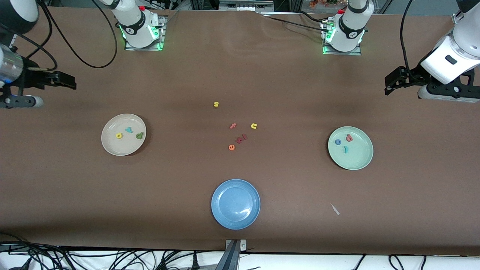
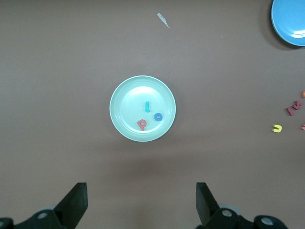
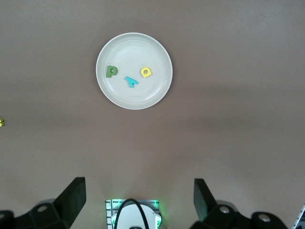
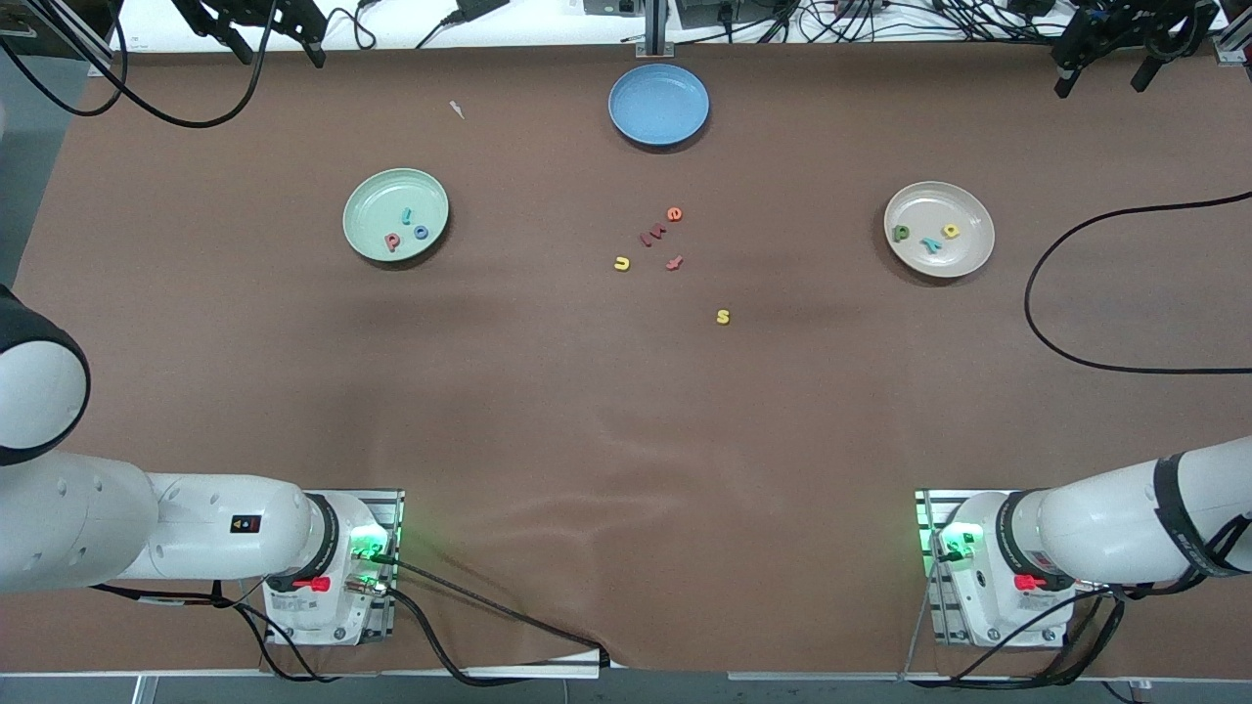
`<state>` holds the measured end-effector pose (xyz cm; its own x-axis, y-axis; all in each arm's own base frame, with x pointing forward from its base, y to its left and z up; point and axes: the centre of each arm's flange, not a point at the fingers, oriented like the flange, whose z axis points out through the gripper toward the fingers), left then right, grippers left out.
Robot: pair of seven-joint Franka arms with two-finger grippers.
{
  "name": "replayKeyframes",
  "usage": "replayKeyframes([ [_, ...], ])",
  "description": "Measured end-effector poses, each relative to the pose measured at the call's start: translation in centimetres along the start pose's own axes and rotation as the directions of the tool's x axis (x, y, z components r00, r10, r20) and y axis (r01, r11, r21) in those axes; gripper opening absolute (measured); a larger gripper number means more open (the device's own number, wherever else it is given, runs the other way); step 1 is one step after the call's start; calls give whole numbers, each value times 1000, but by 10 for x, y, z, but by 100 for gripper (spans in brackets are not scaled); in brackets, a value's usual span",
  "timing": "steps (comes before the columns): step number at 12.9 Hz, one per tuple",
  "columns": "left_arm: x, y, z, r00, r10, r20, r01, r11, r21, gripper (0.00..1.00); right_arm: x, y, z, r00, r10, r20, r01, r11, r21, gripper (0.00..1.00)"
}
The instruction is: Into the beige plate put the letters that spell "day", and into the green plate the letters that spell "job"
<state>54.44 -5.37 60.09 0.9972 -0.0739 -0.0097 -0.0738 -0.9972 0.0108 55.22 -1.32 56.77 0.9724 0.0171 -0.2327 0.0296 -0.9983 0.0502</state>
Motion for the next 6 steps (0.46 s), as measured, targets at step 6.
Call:
replayKeyframes([
  [6, 0, -7, 0, 1000, -11, 0, 11, 1000, 0, 100, 6, 5, -4, 999, 11, -43, -11, 1000, -1, 100],
])
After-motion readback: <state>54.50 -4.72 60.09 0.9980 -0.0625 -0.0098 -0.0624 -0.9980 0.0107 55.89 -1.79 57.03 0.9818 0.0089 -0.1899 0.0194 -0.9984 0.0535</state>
